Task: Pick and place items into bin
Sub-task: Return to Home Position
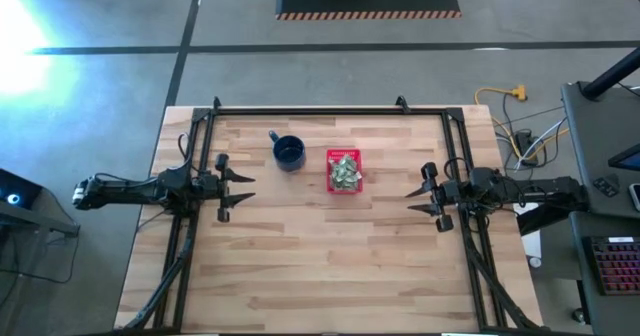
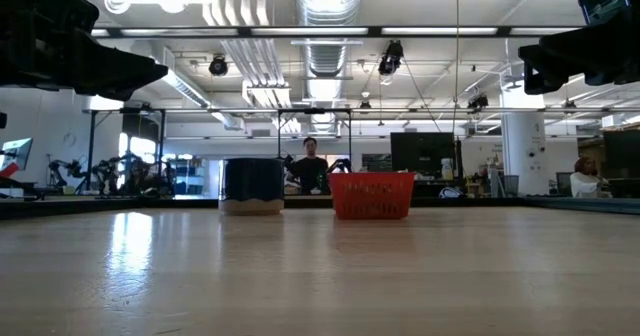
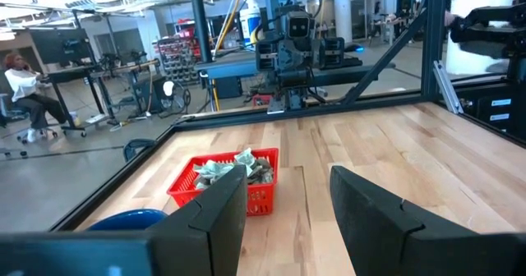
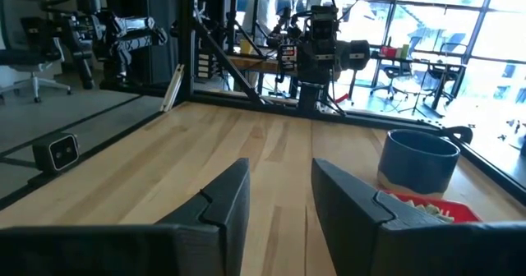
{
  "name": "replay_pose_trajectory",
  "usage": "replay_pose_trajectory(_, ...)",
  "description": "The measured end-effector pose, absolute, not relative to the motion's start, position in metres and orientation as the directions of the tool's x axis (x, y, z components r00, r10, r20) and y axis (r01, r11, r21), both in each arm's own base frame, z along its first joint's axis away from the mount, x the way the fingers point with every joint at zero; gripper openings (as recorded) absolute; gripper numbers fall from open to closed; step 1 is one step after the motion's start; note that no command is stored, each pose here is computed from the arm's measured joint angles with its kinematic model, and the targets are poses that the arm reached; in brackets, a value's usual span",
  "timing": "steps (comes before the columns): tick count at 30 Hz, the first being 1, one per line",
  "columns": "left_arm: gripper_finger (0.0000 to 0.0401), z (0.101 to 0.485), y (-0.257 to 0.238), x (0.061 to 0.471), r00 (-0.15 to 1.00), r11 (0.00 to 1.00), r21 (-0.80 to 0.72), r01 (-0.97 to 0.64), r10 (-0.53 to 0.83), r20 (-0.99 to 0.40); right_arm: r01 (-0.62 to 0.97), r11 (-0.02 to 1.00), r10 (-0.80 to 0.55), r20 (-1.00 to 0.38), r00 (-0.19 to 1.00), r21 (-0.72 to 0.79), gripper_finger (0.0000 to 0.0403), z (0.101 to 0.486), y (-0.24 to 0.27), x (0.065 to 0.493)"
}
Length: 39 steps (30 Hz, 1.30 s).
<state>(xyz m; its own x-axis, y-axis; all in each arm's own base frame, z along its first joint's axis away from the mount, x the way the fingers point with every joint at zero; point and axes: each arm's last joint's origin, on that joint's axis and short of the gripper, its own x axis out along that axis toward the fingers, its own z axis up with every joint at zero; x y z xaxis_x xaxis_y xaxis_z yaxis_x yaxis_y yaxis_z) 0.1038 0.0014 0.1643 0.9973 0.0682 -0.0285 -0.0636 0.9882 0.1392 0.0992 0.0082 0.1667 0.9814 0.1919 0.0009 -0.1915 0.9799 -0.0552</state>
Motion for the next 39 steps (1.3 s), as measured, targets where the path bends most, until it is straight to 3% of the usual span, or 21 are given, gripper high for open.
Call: replay_pose_trajectory(39,0.0160,0.1640,0.0014,0.1040,0.997,0.988,0.139,-0.063,0.068,-0.031,-0.192,0.980,0.192,0.001,0.981,-0.054,0.0118,0.1668,0.0082,0.0991)
